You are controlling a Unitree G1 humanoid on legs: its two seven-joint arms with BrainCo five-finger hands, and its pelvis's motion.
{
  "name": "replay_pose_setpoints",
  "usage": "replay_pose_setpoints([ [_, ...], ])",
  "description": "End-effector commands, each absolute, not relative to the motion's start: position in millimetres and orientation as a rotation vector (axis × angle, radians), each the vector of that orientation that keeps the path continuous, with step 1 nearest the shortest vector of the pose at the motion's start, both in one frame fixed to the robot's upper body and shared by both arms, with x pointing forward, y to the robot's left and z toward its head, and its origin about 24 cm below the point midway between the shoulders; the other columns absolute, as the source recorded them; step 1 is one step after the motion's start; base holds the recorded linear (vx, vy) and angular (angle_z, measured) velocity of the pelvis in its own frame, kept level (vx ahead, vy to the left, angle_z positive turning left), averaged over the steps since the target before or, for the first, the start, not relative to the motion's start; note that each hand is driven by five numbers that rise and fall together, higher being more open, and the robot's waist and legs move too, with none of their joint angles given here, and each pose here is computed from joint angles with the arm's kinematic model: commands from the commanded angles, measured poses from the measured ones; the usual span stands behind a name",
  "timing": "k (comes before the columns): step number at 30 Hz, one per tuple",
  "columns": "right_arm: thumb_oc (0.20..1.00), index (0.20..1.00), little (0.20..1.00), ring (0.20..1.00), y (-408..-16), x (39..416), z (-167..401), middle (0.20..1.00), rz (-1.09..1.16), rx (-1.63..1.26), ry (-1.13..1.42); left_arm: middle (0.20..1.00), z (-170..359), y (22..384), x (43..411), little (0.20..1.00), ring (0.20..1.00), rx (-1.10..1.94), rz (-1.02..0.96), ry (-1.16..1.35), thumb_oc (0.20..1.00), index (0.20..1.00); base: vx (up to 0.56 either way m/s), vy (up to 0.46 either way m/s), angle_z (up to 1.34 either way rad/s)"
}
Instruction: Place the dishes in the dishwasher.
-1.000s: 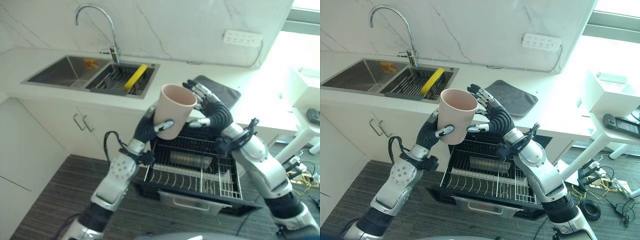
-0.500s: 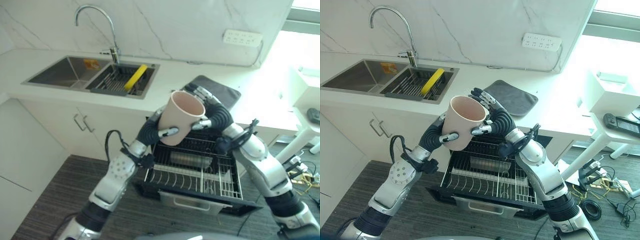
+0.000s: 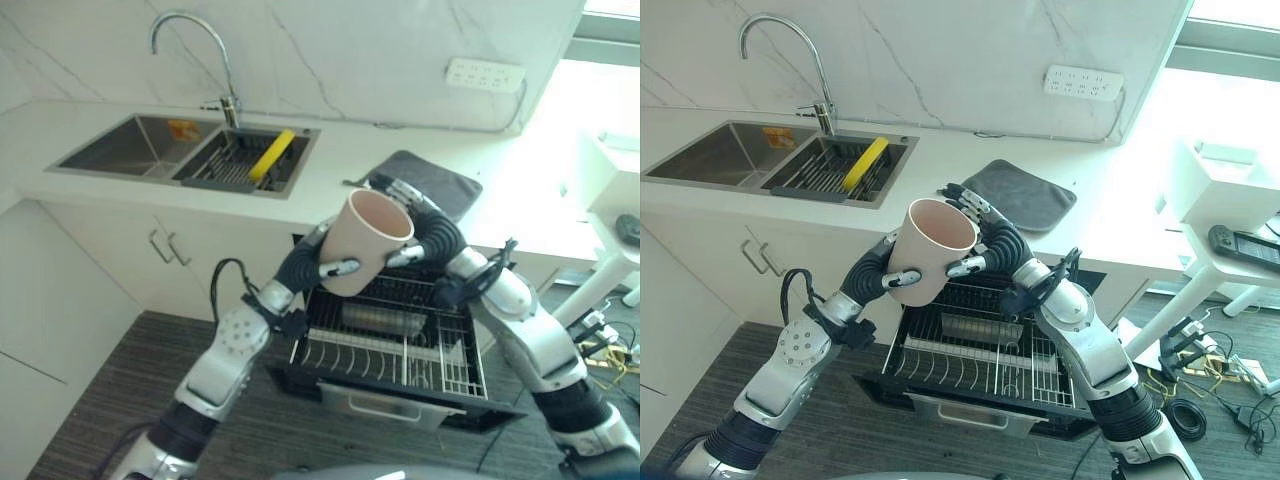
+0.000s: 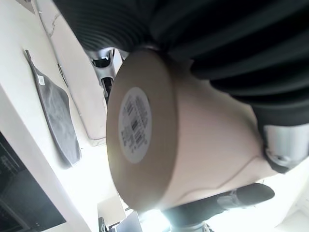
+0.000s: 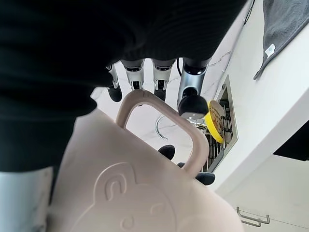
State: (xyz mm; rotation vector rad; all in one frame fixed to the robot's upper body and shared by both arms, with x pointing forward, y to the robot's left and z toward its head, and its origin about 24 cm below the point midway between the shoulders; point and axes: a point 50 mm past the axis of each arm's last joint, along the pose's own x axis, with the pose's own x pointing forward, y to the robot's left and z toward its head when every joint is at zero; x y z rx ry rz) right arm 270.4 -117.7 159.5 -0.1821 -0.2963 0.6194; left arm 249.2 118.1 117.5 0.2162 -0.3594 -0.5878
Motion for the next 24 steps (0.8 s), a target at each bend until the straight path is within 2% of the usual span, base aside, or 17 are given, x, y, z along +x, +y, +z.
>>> replay_pose_setpoints([
  [1,1.000,1.000,1.000,1.000,-93.5,264.2,214.5,1.000,0.732,-0.190,-0.579,0.200,137.8,97.6,255.0,0.200,0.200,0.206,-0.686,-0.444,0.200,0.200,0.00,0.000,0.00],
  [24,1.000,1.000,1.000,1.000,-91.6,255.6,222.5,1.000,0.761,-0.231,-0.623,0.200,144.3,107.4,257.5,0.200,0.200,0.214,-0.643,-0.396,0.200,0.200,0.00,0.000,0.00],
])
